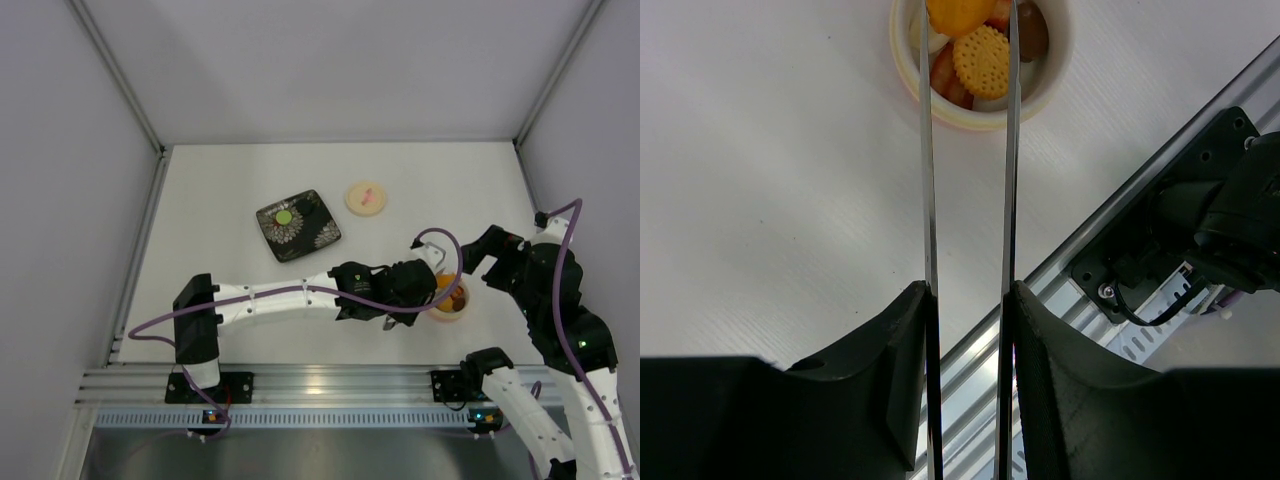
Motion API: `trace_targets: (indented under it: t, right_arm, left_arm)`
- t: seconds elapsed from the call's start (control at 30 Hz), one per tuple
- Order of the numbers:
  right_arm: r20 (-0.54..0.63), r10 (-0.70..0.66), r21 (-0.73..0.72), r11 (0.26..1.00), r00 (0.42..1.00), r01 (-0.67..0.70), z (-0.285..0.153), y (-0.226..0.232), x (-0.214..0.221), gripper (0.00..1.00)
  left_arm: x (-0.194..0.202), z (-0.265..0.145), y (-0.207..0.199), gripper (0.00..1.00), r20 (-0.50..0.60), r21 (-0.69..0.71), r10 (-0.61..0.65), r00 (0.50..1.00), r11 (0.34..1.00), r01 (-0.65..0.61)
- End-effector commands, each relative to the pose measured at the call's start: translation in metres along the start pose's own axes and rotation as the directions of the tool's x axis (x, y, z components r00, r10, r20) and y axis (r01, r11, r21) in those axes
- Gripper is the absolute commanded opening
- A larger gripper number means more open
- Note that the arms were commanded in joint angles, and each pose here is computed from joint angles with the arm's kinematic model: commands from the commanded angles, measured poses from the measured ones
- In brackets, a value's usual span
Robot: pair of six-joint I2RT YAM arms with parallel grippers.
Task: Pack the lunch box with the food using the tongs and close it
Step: Place the fake food in the packing box.
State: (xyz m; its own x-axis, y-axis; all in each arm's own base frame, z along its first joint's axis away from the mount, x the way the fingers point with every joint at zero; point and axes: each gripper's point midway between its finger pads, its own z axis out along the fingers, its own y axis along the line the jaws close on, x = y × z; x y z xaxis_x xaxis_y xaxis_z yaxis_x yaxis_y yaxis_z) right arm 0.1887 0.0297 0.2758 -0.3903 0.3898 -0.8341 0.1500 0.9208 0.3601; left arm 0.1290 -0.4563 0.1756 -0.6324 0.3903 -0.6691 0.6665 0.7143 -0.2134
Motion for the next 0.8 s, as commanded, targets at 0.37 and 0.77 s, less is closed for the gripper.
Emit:
trace_targets:
  t: [0.37,0.77]
  right_arm:
    - [0.028,0.006,0.017,1.0,1.0,-0.007,-0.0059,-0.0033,-0.008,0.99]
    - [0.028,0.003,0.017,1.0,1.0,-0.004,-0.0058,-0.0026,-0.0094,1.0]
  left_arm:
    - [-0.0112,-0.006,-0.0027,0.42,0.039,0.006,-0.018,0.999,1.0,0.018]
    - [-0.0105,-0.007,-0.0024,0.51,0.036,0.008,-0.013,0.999,1.0,0.013]
